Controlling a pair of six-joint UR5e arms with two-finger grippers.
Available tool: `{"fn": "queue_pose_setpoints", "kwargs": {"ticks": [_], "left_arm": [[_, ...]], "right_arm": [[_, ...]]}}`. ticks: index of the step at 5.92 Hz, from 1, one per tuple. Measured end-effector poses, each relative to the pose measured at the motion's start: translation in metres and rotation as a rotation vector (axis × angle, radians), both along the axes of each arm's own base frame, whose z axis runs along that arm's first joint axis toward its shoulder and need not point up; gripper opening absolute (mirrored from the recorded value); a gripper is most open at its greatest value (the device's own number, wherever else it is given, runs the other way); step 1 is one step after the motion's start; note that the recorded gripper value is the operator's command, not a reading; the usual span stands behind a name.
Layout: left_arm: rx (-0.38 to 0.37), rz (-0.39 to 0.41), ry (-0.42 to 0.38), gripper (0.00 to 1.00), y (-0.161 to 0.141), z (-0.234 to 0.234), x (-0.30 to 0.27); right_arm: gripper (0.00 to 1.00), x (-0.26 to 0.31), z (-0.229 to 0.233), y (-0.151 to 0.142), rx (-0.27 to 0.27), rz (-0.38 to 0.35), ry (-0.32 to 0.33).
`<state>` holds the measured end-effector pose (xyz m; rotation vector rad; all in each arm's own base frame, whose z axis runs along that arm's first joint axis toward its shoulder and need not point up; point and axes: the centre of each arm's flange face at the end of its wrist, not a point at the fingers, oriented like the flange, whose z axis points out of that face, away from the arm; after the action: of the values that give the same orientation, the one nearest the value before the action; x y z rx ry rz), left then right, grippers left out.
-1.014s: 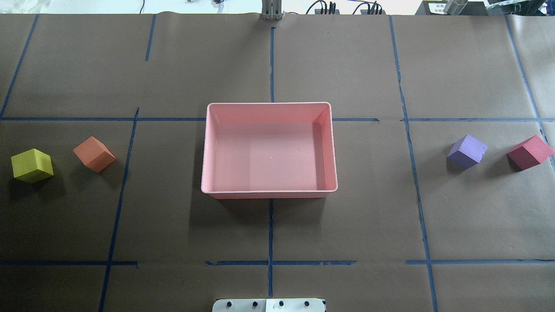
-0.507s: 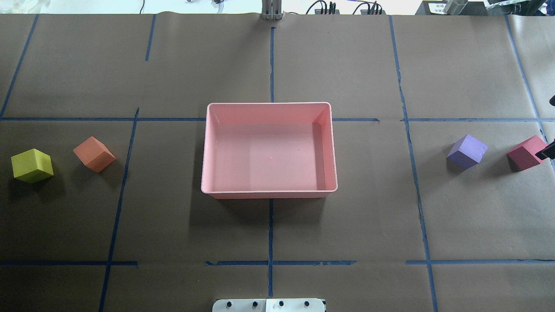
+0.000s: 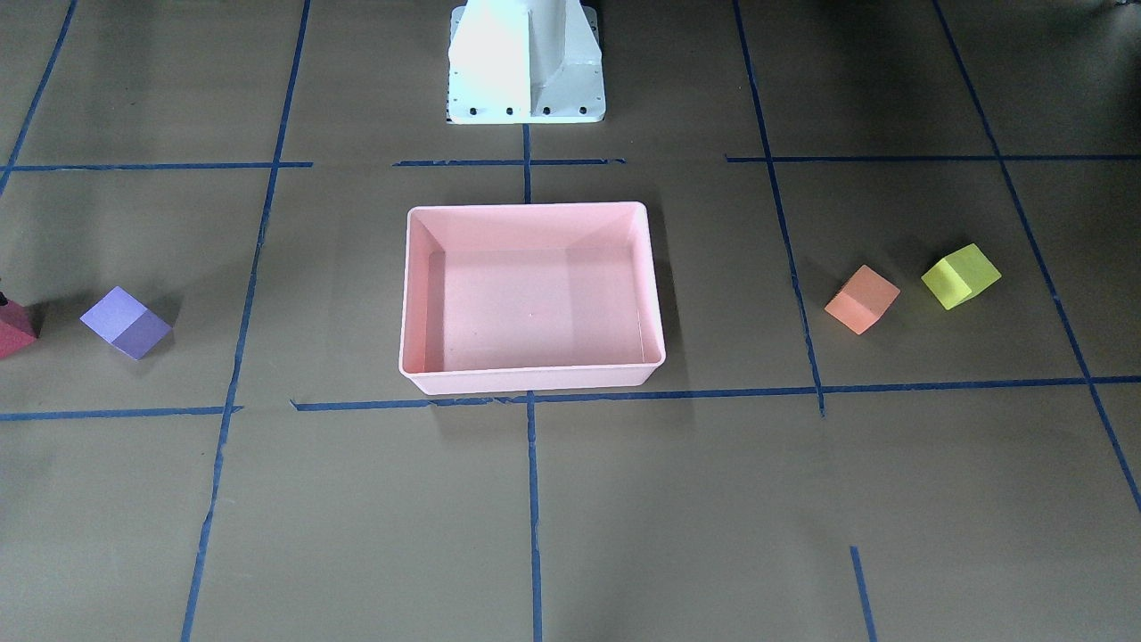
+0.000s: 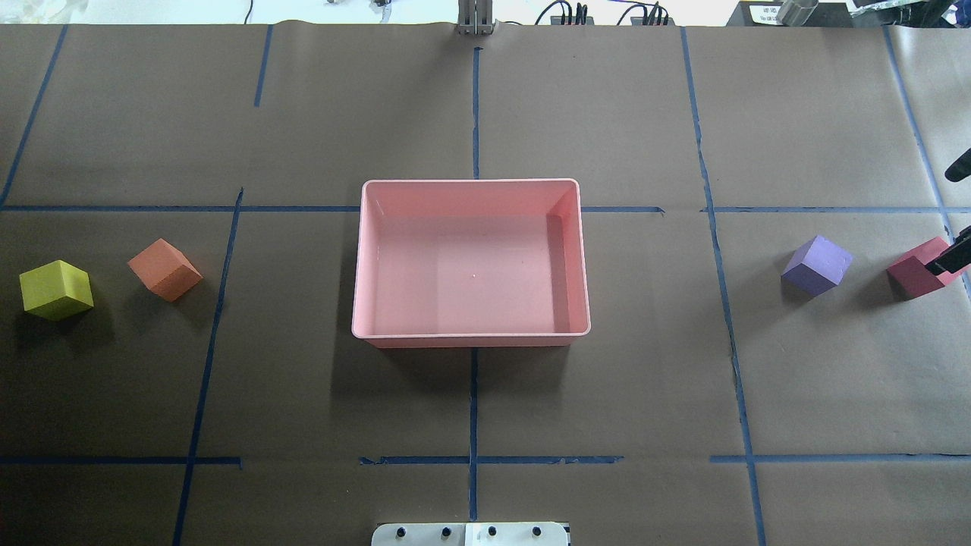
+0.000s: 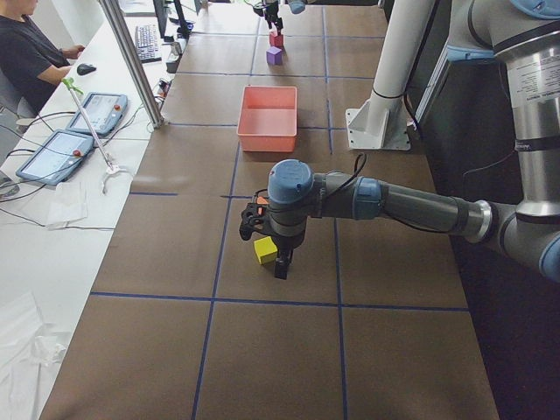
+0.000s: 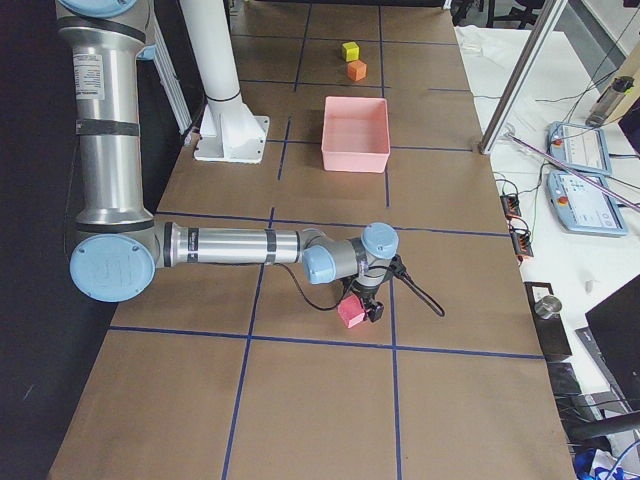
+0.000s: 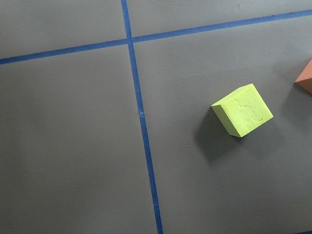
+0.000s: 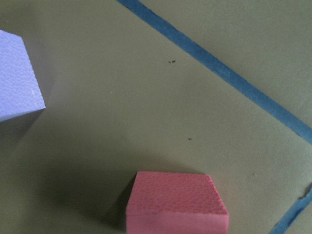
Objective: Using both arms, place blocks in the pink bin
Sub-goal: 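Lower the right gripper onto the red-pink cube and grasp it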
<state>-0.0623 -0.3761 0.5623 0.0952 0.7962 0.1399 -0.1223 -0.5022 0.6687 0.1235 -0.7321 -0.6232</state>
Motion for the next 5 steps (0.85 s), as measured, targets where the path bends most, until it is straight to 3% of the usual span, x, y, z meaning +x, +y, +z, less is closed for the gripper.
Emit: {"fn": "queue_pose_setpoints", "kwargs": {"ticks": [1,2,3,4,5], "left_arm": [[0.0,0.0,0.0,1.0,0.0,0.0,0.0],[0.001,0.0,0.0,1.0,0.0,0.0,0.0],[0.001,0.0,0.0,1.0,0.0,0.0,0.0],[0.001,0.0,0.0,1.0,0.0,0.0,0.0],[0.003,0.001,0.001,1.0,-0.001,-0.001,0.0]], "right_arm": [[0.25,-0.012,0.002,0.003,-0.026,0.002,0.007],[0.0,-0.018,0.005,0.005,-0.041,0.001,0.013],[0.0,-0.019,0.005,0.005,-0.044,0.003,0.013],[0.0,-0.018,-0.022,0.004,-0.01,0.012,-0.009],[0.0,-0.014,-0.085,0.006,0.023,0.046,-0.042]]}}
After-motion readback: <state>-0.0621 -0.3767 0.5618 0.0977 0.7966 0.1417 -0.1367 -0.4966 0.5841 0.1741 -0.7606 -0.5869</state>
